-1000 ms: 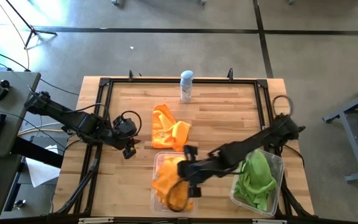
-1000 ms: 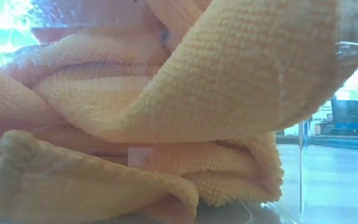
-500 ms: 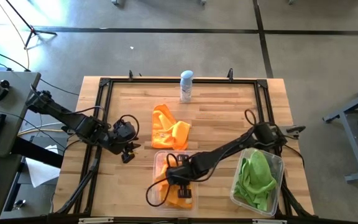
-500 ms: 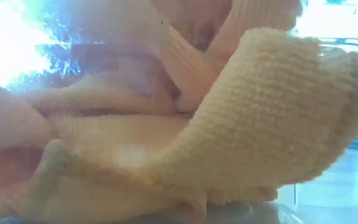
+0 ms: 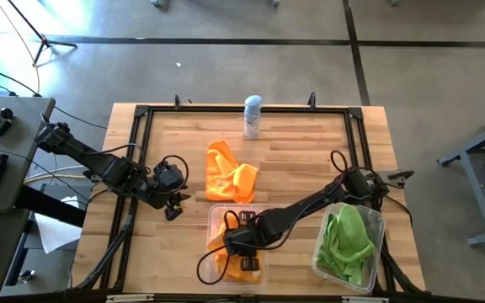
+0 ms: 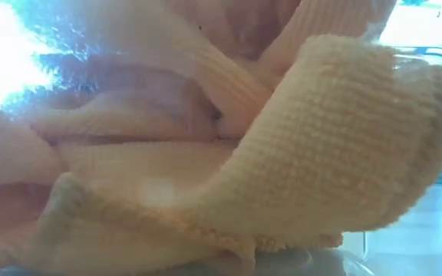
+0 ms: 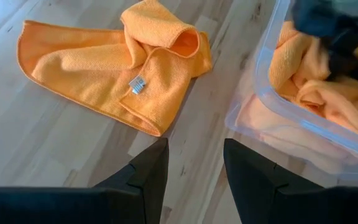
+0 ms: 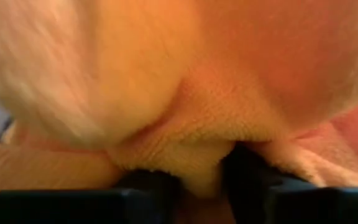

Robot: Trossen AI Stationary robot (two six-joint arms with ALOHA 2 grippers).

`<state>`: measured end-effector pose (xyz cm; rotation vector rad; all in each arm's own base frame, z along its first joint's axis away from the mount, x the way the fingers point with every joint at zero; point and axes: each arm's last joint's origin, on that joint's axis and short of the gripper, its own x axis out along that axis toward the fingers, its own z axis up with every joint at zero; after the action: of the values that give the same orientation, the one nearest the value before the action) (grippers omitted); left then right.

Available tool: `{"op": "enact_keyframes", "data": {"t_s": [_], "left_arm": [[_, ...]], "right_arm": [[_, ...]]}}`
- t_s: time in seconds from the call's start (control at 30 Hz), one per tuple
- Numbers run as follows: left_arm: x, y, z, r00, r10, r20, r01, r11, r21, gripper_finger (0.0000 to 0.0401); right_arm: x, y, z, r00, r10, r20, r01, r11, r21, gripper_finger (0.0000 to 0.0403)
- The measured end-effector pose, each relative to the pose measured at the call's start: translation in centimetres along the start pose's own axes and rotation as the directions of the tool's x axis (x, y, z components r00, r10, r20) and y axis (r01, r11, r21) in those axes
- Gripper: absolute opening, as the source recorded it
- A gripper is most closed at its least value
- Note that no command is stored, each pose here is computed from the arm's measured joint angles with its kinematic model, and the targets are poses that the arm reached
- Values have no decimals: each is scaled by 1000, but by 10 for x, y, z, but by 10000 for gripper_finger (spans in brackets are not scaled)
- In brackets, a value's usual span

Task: Sort microfiber towel by color & place in baskets
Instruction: Put the yellow towel into the left transparent bin

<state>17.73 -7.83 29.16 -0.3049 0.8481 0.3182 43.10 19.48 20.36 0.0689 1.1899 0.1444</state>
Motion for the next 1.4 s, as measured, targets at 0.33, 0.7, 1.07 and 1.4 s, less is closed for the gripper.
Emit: {"op": "enact_keyframes", "data": {"t_s": [0.33,0.7,1.07,1.4], "left_arm": [[0,0,0,1000,-3,-2,3,998,-58,145],[-1,-4,-2,1000,-16,-4,16,993,-118,145],[10,-15,-1,1000,-10,23,12,996,-89,145],[26,-6,16,999,13,35,-10,995,-103,137]], "right_arm": [[-76,14,23,1000,0,12,1,994,-109,173],[-150,38,-6,977,-134,165,167,964,-208,140],[-151,2,-92,969,-160,190,167,986,-23,17],[-167,-49,-160,895,-116,431,-5,963,269,6]]}}
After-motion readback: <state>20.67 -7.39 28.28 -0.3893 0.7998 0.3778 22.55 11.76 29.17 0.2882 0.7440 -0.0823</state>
